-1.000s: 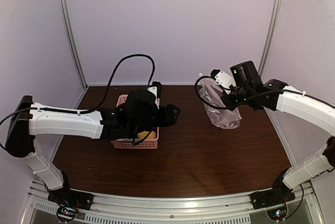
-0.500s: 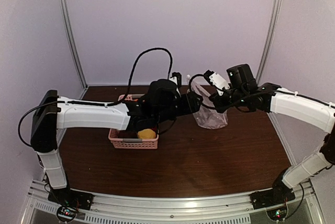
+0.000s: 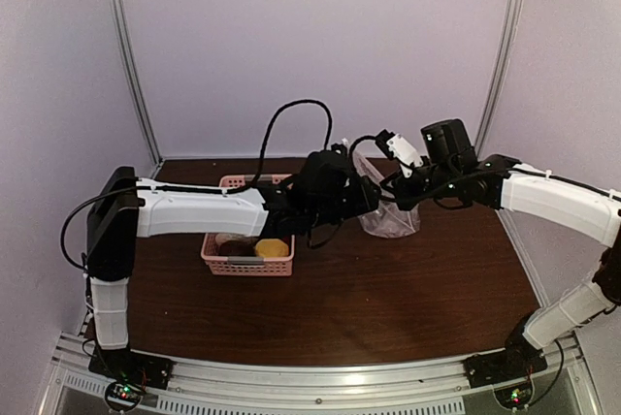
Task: Place the food in the zip-top bag and seal the zipper
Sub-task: Adjust the zipper food storage bag, then pick up the fake fruit from the bin, then place the fake fruit in the zipper food storage bag, then adjust the zipper food storage bag at the center of the board, then pick up the fake fruit from the bin.
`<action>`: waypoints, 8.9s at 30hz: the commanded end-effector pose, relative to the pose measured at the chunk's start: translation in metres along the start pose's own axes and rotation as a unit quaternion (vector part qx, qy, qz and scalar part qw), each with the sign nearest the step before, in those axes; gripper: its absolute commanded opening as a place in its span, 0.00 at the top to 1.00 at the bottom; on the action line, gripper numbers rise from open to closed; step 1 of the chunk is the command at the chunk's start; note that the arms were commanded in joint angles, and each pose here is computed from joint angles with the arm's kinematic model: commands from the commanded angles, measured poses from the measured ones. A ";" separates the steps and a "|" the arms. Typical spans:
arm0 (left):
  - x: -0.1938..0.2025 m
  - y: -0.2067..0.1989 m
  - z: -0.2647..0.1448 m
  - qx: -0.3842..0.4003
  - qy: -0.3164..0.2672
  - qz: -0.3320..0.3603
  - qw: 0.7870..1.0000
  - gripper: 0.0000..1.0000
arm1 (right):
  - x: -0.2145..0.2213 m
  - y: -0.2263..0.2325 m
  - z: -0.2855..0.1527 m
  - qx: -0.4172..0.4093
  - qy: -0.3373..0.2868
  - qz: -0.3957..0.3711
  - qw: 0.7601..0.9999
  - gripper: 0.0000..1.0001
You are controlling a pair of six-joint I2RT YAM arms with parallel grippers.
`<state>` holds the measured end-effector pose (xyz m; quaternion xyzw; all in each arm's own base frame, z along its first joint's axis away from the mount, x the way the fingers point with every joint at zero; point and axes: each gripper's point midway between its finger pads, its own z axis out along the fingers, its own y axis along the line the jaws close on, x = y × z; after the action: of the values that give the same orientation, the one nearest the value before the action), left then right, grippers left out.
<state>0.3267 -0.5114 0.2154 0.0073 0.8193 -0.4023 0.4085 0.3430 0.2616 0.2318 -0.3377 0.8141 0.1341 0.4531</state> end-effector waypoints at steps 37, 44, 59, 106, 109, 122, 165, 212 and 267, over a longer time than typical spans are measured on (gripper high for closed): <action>-0.003 0.037 -0.066 -0.043 0.093 0.223 0.969 0.25 | 0.051 -0.095 -0.014 0.171 0.008 0.000 0.985 1.00; -0.007 0.119 -0.131 -0.179 0.142 0.269 0.936 0.25 | 0.058 -0.080 -0.009 0.126 0.015 -0.003 0.992 1.00; -0.004 0.205 -0.148 -0.247 0.301 0.236 0.890 0.13 | 0.065 -0.071 -0.008 0.105 0.023 -0.006 0.994 1.00; -0.028 0.190 -0.154 -0.251 0.288 0.215 0.899 0.49 | 0.070 -0.072 -0.009 0.106 0.032 -0.009 0.994 1.00; -0.035 0.172 -0.156 -0.212 0.263 0.210 0.917 0.50 | 0.069 -0.074 -0.012 0.114 0.030 -0.009 0.993 1.00; -0.055 0.028 -0.160 0.103 0.105 0.196 0.969 0.50 | 0.048 -0.083 -0.019 0.117 0.062 -0.015 0.991 1.00; 0.028 0.017 0.022 0.106 0.104 0.015 0.989 0.64 | 0.005 -0.026 -0.029 -0.060 0.022 0.091 0.994 1.00; -0.027 -0.081 -0.095 0.290 0.083 0.192 0.934 0.20 | -0.031 -0.181 -0.069 0.152 -0.052 0.137 0.978 1.00; 0.012 0.277 -0.157 -0.342 0.340 0.194 0.854 0.06 | 0.062 -0.014 -0.026 -0.107 0.004 0.018 0.994 1.00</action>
<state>0.3075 -0.2190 0.0836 0.1583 0.9731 0.0253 0.1655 0.3138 0.2100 0.1955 -0.3704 0.8053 0.2210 0.4068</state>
